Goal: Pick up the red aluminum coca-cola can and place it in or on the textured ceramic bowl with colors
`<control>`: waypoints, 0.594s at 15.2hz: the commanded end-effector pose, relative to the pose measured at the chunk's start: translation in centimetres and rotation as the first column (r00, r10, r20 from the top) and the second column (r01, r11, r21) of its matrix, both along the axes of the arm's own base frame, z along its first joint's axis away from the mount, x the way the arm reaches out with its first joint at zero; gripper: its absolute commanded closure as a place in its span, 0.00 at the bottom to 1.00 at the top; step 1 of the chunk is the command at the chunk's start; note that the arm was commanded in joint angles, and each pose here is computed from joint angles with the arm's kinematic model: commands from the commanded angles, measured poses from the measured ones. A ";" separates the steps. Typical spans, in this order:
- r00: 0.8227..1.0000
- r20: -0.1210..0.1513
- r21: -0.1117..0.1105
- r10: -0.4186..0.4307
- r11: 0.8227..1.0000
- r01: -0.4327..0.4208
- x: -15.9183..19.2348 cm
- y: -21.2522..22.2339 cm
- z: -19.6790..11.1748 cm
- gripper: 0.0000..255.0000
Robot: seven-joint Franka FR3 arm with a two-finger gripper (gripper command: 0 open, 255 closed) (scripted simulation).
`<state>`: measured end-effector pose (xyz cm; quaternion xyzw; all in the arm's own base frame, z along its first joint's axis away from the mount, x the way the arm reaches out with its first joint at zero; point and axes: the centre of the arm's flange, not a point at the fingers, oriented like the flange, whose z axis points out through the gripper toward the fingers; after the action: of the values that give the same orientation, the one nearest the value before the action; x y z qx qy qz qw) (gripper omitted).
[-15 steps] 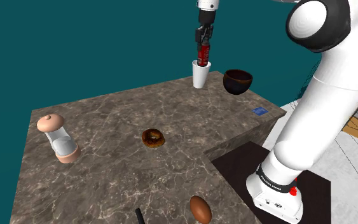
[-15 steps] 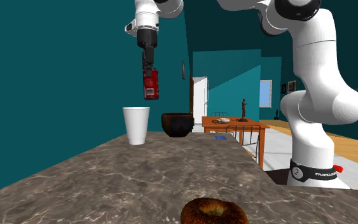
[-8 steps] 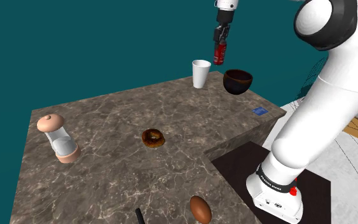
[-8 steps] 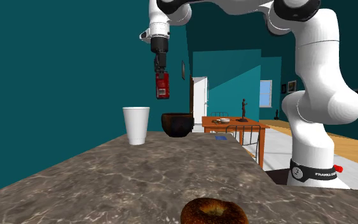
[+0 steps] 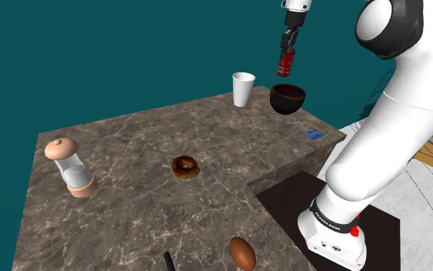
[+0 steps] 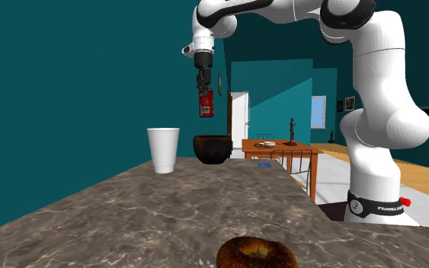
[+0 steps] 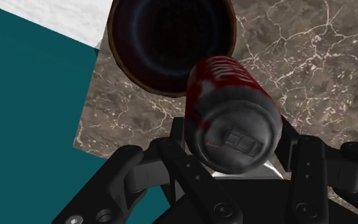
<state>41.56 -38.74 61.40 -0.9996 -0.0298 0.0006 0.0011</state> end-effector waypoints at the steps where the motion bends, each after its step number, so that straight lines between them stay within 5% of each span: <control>1: 1.000 0.000 0.000 0.001 1.000 -0.001 -2.0 -2.3 0.2 1.00; 9: 1.000 0.000 0.000 0.001 1.000 -0.001 -4.4 -5.4 -2.2 1.00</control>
<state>37.18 -44.15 59.72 -0.9995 -0.0303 0.0008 0.0013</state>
